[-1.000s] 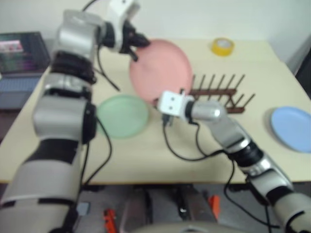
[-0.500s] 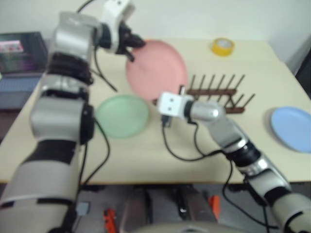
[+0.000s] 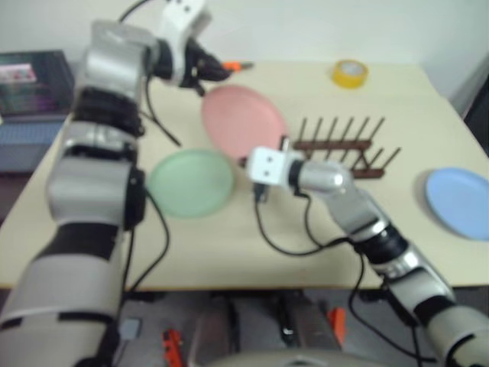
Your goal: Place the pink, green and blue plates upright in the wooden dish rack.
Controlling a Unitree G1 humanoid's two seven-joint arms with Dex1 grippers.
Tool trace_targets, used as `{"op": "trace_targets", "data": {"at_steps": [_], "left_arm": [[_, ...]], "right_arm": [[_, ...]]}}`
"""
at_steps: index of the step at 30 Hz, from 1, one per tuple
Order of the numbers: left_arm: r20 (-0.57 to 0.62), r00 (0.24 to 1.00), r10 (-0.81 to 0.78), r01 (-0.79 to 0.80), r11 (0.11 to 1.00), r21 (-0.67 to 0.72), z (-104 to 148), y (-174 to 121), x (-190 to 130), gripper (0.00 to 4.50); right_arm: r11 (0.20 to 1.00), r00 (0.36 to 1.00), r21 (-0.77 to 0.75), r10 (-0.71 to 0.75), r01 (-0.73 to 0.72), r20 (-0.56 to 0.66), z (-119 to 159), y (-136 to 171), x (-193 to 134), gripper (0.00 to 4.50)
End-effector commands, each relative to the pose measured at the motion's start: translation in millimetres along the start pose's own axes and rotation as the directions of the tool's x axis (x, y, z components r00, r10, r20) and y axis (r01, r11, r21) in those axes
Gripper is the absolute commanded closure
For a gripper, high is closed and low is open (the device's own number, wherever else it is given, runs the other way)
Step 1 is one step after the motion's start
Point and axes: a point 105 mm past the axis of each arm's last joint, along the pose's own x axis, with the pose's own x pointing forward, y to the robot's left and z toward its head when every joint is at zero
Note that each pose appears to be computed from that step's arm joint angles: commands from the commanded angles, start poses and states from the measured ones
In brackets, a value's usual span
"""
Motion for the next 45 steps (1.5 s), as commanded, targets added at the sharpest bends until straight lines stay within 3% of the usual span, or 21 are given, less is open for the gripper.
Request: {"op": "trace_targets", "data": {"at_steps": [1, 4, 16, 30, 35, 45], "left_arm": [[0.049, 0.999, 0.013, -0.016, 0.999, 0.049, 17, 2, -5, 1.60], [0.050, 0.999, 0.018, -0.020, 0.998, 0.053, 18, 3, -6, 0.55], [0.100, 0.994, 0.042, -0.050, 0.995, 0.086, 28, 14, -29, 0.55], [0.207, 0.966, 0.155, -0.180, 0.977, 0.110, 44, 40, -96, 0.55], [0.298, 0.943, 0.149, -0.195, 0.972, 0.130, 50, 39, -120, 0.55], [0.339, 0.930, 0.146, -0.187, 0.978, 0.093, 28, 36, -131, 0.55]], "right_arm": [[0.999, 0.998, -0.016, -0.043, 0.044, 0.055, 14, -12, -5, 4.50], [0.999, 0.997, -0.014, -0.046, 0.047, 0.061, 15, -13, -5, 4.50], [0.998, 0.995, -0.002, -0.060, 0.060, 0.079, 17, -14, -6, 4.50], [0.995, 0.986, 0.051, -0.088, 0.081, 0.144, 24, -24, -12, 4.50], [0.994, 0.982, 0.069, -0.096, 0.086, 0.161, 25, -28, -15, 4.50], [0.955, 0.900, 0.269, -0.225, 0.127, 0.374, 62, -80, -53, 4.50]]}}
